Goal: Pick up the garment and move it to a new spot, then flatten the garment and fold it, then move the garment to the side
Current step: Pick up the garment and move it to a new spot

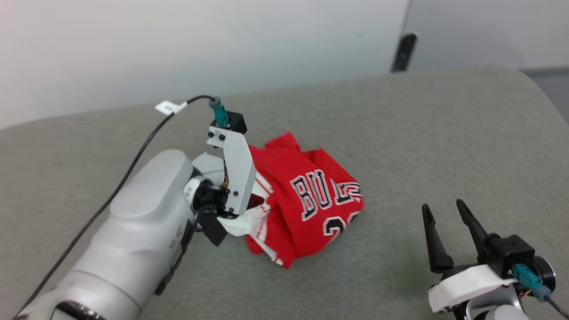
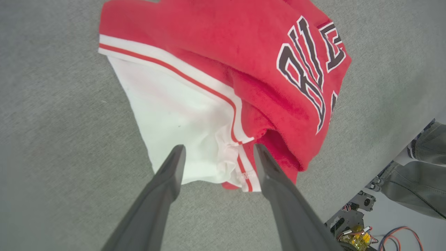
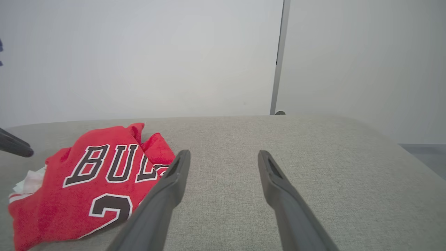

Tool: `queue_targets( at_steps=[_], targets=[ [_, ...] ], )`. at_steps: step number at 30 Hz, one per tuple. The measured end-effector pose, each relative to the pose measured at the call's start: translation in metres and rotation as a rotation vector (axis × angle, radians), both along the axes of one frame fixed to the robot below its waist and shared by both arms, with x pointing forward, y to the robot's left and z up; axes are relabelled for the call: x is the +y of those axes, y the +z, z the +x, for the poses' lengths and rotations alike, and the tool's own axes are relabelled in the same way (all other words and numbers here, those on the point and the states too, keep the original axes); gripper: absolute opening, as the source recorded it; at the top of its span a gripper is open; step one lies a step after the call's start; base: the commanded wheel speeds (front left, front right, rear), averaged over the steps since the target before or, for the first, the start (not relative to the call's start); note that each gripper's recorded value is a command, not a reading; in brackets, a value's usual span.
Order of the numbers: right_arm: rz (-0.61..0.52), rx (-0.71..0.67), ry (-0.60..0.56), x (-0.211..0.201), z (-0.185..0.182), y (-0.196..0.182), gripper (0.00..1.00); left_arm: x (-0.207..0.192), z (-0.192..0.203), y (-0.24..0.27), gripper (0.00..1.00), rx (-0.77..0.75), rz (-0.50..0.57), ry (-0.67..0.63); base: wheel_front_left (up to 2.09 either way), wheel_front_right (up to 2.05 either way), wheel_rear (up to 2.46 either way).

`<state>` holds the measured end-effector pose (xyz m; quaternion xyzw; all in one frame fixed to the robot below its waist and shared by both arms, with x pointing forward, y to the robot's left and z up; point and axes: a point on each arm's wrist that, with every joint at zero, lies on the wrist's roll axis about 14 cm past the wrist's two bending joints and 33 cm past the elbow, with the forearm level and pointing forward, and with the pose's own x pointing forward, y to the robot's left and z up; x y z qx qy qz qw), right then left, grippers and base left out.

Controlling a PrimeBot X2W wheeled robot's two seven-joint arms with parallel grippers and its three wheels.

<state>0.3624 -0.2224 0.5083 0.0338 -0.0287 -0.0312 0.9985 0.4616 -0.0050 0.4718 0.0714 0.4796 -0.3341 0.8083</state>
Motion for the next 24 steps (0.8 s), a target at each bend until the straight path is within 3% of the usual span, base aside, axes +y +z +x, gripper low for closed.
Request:
queue_targets(
  at_steps=[6,17,24],
  targets=[
    [0.009,-0.045,0.090,0.030,0.005,0.014,1.00,0.029,-0.002,0.030,1.00,-0.151,-0.100,0.075,0.00,0.00,0.00],
    [0.024,-0.103,0.209,0.071,0.001,0.025,1.00,0.084,-0.017,0.084,1.00,-0.503,-0.456,0.298,0.00,0.00,0.00],
    [0.009,-0.110,0.228,0.077,-0.001,0.025,1.00,0.134,-0.037,0.110,1.00,-0.787,-0.619,0.496,0.00,0.00,0.00]
  ],
)
